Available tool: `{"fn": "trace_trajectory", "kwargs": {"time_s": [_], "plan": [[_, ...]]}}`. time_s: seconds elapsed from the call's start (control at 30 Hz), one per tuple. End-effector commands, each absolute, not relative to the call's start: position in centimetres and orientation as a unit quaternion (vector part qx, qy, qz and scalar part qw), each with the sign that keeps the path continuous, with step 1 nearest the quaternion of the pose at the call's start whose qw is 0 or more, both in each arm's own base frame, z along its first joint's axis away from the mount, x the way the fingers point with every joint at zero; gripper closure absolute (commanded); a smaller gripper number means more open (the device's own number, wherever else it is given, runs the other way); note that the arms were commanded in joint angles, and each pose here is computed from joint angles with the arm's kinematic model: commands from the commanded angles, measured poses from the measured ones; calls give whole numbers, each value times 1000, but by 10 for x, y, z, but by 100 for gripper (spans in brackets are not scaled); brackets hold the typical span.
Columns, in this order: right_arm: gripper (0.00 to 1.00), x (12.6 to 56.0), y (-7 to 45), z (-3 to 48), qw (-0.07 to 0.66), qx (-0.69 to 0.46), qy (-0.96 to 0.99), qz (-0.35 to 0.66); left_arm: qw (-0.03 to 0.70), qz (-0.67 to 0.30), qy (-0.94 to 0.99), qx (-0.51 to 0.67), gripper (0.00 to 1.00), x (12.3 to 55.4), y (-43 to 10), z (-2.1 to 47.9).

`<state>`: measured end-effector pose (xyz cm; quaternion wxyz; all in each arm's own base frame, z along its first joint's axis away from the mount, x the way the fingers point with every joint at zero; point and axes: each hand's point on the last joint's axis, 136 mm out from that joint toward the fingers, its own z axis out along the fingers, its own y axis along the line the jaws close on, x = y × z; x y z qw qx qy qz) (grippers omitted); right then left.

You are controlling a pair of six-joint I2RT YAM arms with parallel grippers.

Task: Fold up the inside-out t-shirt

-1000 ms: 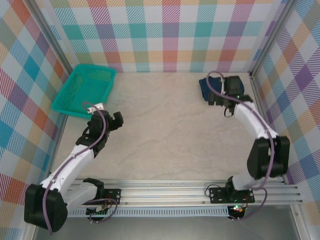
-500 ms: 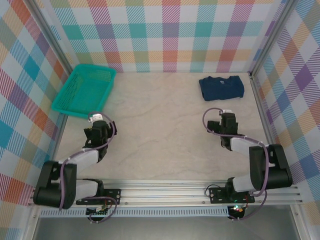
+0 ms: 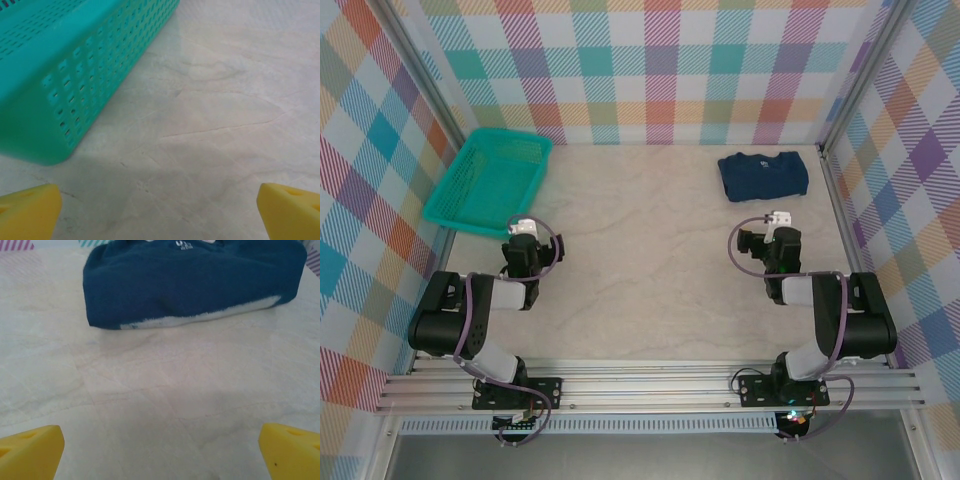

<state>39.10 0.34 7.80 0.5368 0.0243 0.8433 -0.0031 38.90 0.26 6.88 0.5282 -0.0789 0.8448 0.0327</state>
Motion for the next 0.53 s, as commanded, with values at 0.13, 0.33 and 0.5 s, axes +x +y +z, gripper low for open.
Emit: {"fn": "trace_trajectory", "kwargs": {"time_s": [0.13,0.33,0.5], "plan": [[0,397,9,92,567,19,823,19,551,26,831,-68,0,395,0,81],[0,397,9,92,566,18,824,19,551,26,831,-67,0,396,0,81],[0,397,9,92,567,18,824,20,551,28,832,-65,0,395,-1,80]]}}
